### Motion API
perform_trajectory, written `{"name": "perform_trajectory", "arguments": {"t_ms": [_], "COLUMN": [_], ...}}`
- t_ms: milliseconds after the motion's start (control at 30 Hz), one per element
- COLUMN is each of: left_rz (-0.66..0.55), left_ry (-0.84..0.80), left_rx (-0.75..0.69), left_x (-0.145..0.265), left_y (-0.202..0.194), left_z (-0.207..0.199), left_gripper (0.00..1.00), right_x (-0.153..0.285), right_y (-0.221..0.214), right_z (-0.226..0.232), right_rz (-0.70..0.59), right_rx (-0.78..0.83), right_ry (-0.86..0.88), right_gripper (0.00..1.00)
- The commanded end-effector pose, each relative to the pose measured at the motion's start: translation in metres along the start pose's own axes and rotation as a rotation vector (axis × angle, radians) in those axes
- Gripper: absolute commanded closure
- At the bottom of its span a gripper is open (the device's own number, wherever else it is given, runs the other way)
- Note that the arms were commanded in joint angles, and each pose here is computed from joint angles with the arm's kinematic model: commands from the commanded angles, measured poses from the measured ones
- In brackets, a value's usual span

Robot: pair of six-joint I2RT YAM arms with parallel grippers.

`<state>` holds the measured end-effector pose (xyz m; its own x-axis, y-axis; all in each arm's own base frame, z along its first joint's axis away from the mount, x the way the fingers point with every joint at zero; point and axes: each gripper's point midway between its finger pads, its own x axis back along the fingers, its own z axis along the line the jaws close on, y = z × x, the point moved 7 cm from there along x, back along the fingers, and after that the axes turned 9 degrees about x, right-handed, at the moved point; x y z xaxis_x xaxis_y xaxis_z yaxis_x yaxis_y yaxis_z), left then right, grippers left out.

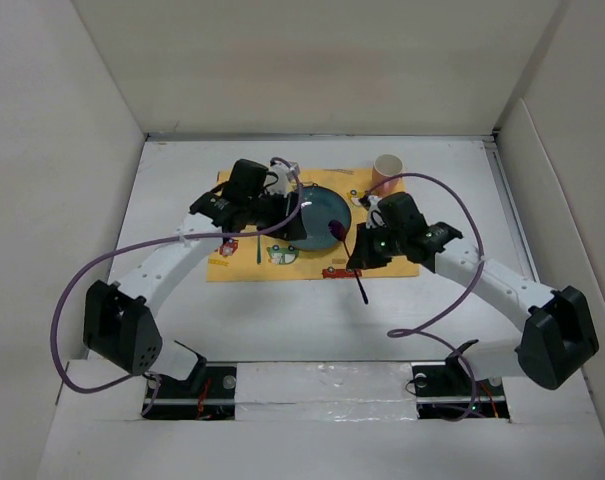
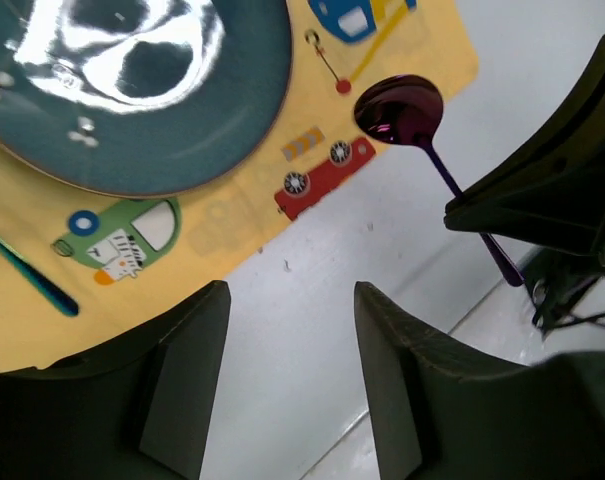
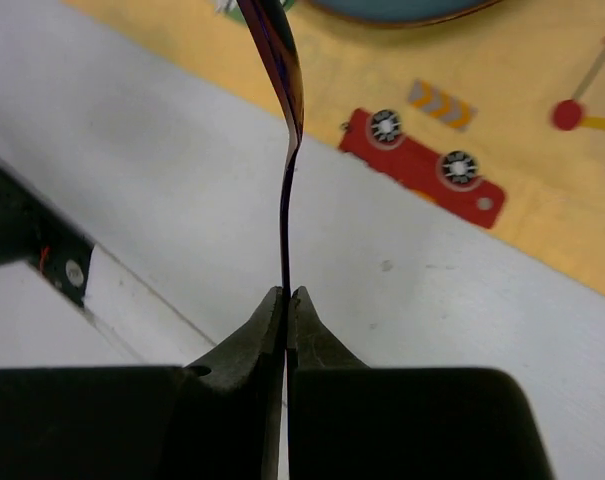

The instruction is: Set the dinner table for one person

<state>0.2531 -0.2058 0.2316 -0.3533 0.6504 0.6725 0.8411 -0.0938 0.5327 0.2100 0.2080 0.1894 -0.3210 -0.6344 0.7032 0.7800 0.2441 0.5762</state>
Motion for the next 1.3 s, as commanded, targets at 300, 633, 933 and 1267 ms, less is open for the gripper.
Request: {"name": "perform_trajectory", "arguments": {"t_ms": [300, 633, 933, 1267], "left_rz": [-0.438, -0.376, -0.363, -0.354], "left_ry": [0.014, -0.007, 0.012, 0.015], "left_rx": [0.063, 0.082, 0.076, 0.091], "left_x": [0.071, 0.057, 0.055, 0.051], "left_y": [0.059, 0.036, 0.034, 0.033], "left_z": [-0.027, -0.017, -0.014, -0.012], "left_gripper": [0.50, 0.51, 0.51, 0.52], "right_x": [-0.014, -0.050, -0.076, -0.089], "right_y": [0.066, 0.100, 0.104, 0.093], "right_z": [-0.082, -0.125, -0.147, -0.153], "right_rz": [-0.187, -0.190, -0.139, -0.094], "right_rx": [-0.189, -0.246, -0.244, -0.235], "right_ry": [-0.238, -0.379, -0.452, -0.442], "right_gripper": [1.00, 1.00, 1.00, 1.00]}}
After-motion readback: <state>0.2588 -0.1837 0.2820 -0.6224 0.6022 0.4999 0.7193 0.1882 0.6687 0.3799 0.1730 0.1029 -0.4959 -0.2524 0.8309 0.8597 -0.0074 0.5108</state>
